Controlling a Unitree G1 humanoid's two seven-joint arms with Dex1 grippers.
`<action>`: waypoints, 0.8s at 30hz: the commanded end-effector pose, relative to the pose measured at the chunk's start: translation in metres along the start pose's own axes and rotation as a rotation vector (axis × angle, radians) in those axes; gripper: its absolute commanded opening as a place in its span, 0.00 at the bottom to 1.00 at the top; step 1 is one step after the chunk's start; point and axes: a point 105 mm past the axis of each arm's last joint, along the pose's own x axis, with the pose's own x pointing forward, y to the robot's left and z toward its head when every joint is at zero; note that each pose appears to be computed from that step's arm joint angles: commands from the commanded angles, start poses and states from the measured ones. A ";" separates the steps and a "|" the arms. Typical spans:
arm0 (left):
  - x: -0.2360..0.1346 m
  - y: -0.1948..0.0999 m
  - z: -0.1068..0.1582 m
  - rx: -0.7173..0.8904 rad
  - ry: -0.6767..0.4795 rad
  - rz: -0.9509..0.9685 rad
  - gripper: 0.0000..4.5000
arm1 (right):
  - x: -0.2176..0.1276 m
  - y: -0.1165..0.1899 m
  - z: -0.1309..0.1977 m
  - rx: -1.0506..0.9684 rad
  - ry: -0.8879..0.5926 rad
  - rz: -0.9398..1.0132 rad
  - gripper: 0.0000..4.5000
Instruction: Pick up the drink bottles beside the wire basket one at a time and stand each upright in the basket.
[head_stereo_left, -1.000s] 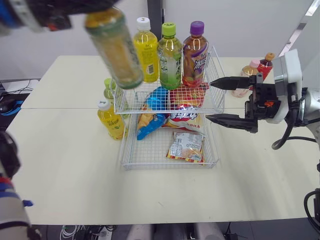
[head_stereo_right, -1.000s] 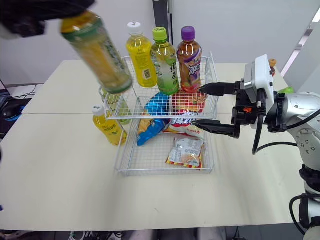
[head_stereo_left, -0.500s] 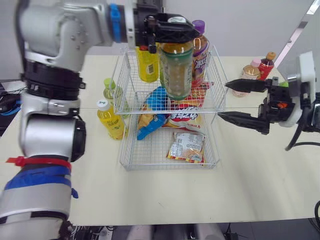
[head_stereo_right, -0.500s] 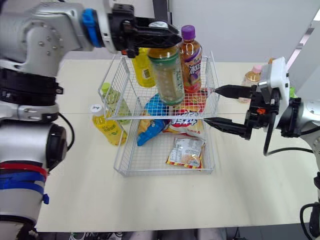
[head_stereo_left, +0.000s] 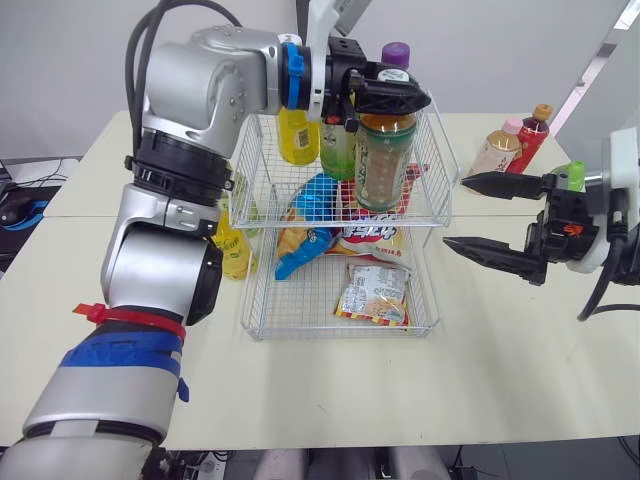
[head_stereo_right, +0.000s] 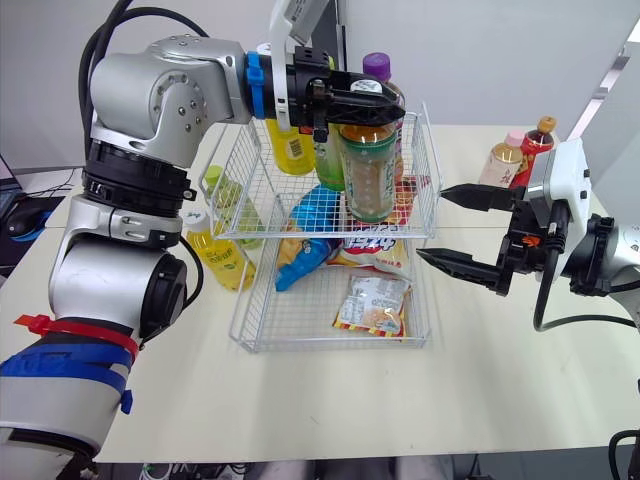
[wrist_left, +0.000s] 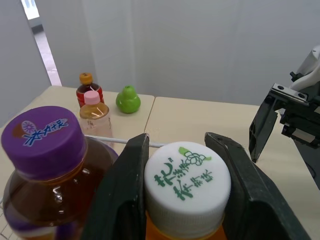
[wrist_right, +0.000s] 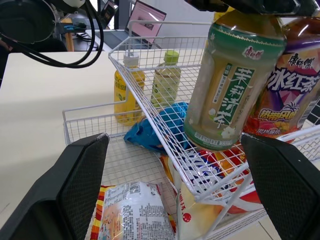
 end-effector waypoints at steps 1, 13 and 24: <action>0.002 -0.005 0.015 0.048 -0.024 -0.030 0.31 | -0.003 0.004 0.011 -0.046 -0.022 -0.011 1.00; -0.027 -0.012 0.042 0.108 -0.089 -0.034 0.99 | -0.005 0.005 0.010 -0.045 -0.020 -0.013 1.00; -0.117 -0.043 0.028 0.044 -0.100 0.085 0.99 | 0.009 0.009 0.017 -0.077 -0.034 0.079 1.00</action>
